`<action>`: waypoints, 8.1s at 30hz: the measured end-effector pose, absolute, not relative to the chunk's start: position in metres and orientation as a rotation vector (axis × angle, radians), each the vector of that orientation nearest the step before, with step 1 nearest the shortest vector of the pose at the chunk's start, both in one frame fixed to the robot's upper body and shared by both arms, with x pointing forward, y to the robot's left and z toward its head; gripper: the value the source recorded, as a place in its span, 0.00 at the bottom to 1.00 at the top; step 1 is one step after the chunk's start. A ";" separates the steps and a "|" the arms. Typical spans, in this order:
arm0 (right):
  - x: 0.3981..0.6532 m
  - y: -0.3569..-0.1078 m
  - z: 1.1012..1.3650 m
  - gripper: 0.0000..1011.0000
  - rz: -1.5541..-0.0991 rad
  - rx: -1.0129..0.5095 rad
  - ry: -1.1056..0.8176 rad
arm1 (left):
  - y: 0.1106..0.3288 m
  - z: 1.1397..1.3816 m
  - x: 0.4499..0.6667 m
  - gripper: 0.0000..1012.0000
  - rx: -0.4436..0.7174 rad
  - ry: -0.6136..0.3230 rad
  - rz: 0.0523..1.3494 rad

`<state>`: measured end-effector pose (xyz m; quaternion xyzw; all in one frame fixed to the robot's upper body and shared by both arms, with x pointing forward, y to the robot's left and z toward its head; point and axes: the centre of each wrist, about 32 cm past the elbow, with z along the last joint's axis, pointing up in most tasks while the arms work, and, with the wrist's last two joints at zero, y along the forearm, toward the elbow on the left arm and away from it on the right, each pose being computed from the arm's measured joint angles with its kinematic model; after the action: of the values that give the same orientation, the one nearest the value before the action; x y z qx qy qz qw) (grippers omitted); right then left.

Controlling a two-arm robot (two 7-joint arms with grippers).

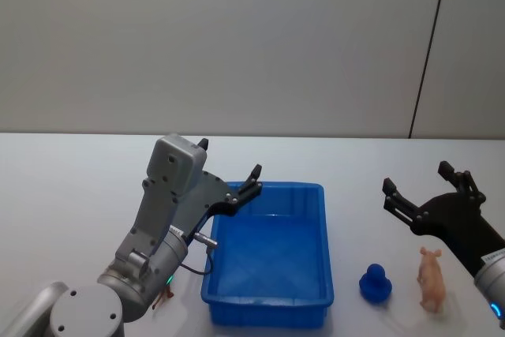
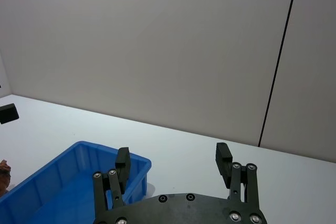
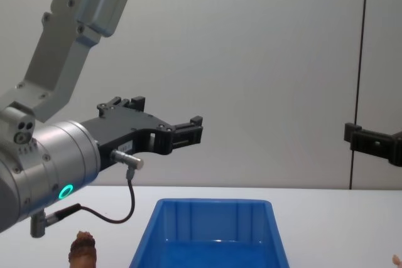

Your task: Pick up the two dolls from the table and place them into the box.

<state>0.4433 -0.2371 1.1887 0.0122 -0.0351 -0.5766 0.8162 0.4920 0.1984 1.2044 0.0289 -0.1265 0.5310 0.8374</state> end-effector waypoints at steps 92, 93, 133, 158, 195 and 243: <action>0.442 -0.233 1.156 0.99 -1.446 -0.424 0.246 | 0.198 1.204 0.492 0.99 0.061 -0.268 1.124; 0.442 -0.232 1.155 0.99 -1.445 -0.426 0.251 | 0.198 1.204 0.492 0.99 0.061 -0.268 1.124; 0.441 -0.226 1.140 0.38 -1.484 -0.361 0.237 | 0.198 1.204 0.492 0.99 0.061 -0.268 1.124; 0.447 -0.226 1.160 0.38 -1.248 -0.192 0.052 | 0.198 1.204 0.492 0.99 0.061 -0.268 1.124; 0.505 -0.153 1.149 0.84 -0.799 -0.185 -0.036 | 0.198 1.204 0.492 0.99 0.061 -0.268 1.124; 0.463 -0.220 1.125 0.99 -1.221 -0.331 0.050 | 0.198 1.204 0.492 0.99 0.061 -0.268 1.124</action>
<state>0.4627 -0.2205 1.1245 -0.1548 0.0232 -0.5705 0.8062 0.4920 0.1984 1.2044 0.0289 -0.1265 0.5311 0.8373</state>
